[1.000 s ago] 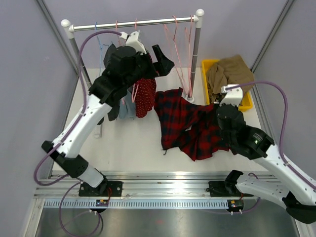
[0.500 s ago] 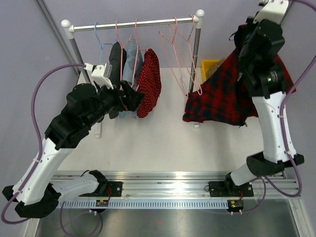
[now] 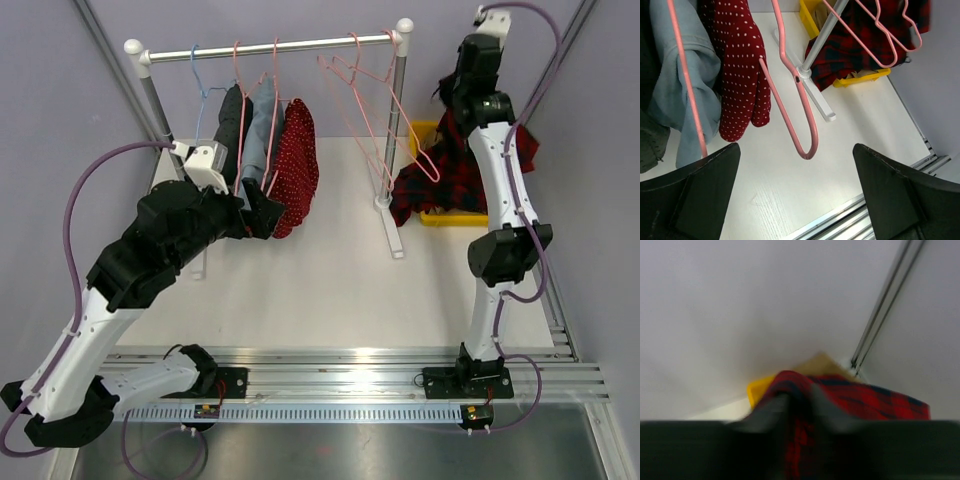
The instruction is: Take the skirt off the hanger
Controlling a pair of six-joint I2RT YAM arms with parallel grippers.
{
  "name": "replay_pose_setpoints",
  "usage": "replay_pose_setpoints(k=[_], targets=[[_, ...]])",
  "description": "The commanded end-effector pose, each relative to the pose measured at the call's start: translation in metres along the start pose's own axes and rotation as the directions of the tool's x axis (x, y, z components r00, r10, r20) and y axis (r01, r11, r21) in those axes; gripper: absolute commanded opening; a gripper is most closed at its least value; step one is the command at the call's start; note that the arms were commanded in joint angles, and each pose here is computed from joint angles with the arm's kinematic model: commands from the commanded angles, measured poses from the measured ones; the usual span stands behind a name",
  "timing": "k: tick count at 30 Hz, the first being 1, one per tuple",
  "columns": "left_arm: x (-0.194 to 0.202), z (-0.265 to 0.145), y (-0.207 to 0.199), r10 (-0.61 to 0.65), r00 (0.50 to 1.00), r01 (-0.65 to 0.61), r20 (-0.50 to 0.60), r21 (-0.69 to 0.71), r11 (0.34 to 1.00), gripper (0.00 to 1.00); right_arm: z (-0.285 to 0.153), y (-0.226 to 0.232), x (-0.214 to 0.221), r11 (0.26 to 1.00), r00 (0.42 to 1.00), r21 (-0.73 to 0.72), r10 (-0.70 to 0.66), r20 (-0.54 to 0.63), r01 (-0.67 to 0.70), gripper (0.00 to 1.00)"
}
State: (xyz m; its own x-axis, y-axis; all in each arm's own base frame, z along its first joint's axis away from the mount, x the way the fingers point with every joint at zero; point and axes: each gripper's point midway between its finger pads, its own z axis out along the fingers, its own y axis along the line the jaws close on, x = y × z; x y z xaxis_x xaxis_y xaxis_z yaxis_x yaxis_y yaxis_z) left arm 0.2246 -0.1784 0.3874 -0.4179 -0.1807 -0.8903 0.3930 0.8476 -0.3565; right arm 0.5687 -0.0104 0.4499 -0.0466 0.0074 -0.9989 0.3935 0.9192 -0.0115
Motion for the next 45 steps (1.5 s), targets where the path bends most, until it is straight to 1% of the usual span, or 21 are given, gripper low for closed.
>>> replay_pose_setpoints(k=[1,2,3,5,7,11,16,17,21,24,25,26,28,29,31,32,33,38,41,42,45], targets=[[-0.036,-0.009,0.001,0.033,0.994,-0.029,0.1,-0.04,0.999,0.99,0.008,0.034,0.069,0.986,0.979,-0.138,0.072,-0.193,-0.099,0.47],[-0.047,-0.012,0.0,0.044,0.991,-0.039,0.124,-0.044,0.998,0.99,0.002,0.035,0.101,0.985,0.96,-0.132,0.071,-0.27,-0.11,0.7],[-0.054,-0.011,0.001,0.049,0.989,-0.041,0.137,-0.063,0.997,0.99,-0.001,0.036,0.106,0.982,0.958,-0.134,0.093,-0.27,-0.133,0.99],[-0.058,-0.001,0.001,0.066,0.99,-0.054,0.128,-0.089,0.995,0.99,-0.029,0.027,0.136,0.974,0.938,-0.134,0.133,-0.32,-0.184,0.99],[-0.076,-0.003,-0.003,0.064,0.984,-0.049,0.167,-0.092,0.994,0.99,-0.048,0.021,0.136,0.96,0.937,-0.152,0.183,-0.297,-0.236,0.99],[-0.091,0.02,-0.012,0.088,0.98,-0.073,0.178,-0.092,0.993,0.99,-0.114,-0.002,0.161,0.931,0.9,-0.165,0.253,-0.356,-0.327,0.99],[-0.11,0.048,-0.019,0.131,0.971,-0.109,0.199,-0.119,0.987,0.99,-0.178,-0.019,0.197,0.907,0.861,-0.207,0.247,-0.446,-0.367,0.99],[-0.113,0.054,-0.019,0.136,0.97,-0.112,0.199,-0.129,0.985,0.99,-0.193,-0.024,0.185,0.895,0.867,-0.227,0.264,-0.423,-0.384,0.99],[-0.12,0.083,-0.011,0.152,0.969,-0.116,0.194,-0.183,0.976,0.98,-0.229,-0.042,0.193,0.892,0.865,-0.246,0.248,-0.436,-0.379,0.99],[-0.119,0.106,0.002,0.141,0.976,-0.097,0.166,-0.247,0.964,0.89,-0.244,-0.055,0.192,0.905,0.881,-0.254,0.214,-0.422,-0.341,0.99],[-0.113,0.119,0.007,0.139,0.98,-0.097,0.14,-0.27,0.958,0.82,-0.246,-0.058,0.191,0.909,0.885,-0.253,0.206,-0.418,-0.331,0.99],[-0.11,0.126,0.011,0.13,0.983,-0.09,0.128,-0.282,0.955,0.71,-0.249,-0.06,0.186,0.908,0.889,-0.256,0.209,-0.406,-0.331,1.0],[-0.105,0.137,0.021,0.11,0.988,-0.072,0.107,-0.315,0.947,0.55,-0.254,-0.059,0.185,0.9,0.885,-0.268,0.215,-0.413,-0.343,1.0],[-0.105,0.139,0.023,0.104,0.989,-0.065,0.106,-0.321,0.945,0.38,-0.256,-0.057,0.182,0.891,0.882,-0.276,0.228,-0.413,-0.36,0.99],[-0.103,0.142,0.028,0.099,0.99,-0.058,0.104,-0.344,0.937,0.23,-0.257,-0.052,0.181,0.88,0.876,-0.291,0.234,-0.422,-0.375,1.0],[-0.102,0.143,0.03,0.101,0.99,-0.059,0.101,-0.351,0.934,0.05,-0.257,-0.052,0.181,0.88,0.875,-0.291,0.234,-0.424,-0.376,0.99],[-0.105,0.141,0.034,0.103,0.989,-0.055,0.11,-0.372,0.927,0.0,-0.257,-0.052,0.179,0.879,0.875,-0.292,0.234,-0.423,-0.376,0.99],[-0.123,0.128,0.029,0.126,0.982,-0.066,0.143,-0.366,0.928,0.0,-0.259,-0.052,0.164,0.87,0.884,-0.309,0.25,-0.394,-0.384,0.99],[-0.144,0.112,0.022,0.129,0.971,-0.052,0.2,-0.348,0.936,0.0,-0.28,-0.025,0.137,0.762,0.905,-0.514,0.224,-0.362,-0.394,1.0],[-0.15,0.107,0.02,0.129,0.968,-0.048,0.216,-0.344,0.938,0.0,-0.295,-0.009,0.12,0.669,0.909,-0.622,0.226,-0.35,-0.406,0.99],[-0.172,0.093,0.011,0.122,0.953,-0.029,0.277,-0.319,0.947,0.0,-0.32,0.005,0.083,0.548,0.913,-0.731,0.265,-0.31,-0.407,0.99]])
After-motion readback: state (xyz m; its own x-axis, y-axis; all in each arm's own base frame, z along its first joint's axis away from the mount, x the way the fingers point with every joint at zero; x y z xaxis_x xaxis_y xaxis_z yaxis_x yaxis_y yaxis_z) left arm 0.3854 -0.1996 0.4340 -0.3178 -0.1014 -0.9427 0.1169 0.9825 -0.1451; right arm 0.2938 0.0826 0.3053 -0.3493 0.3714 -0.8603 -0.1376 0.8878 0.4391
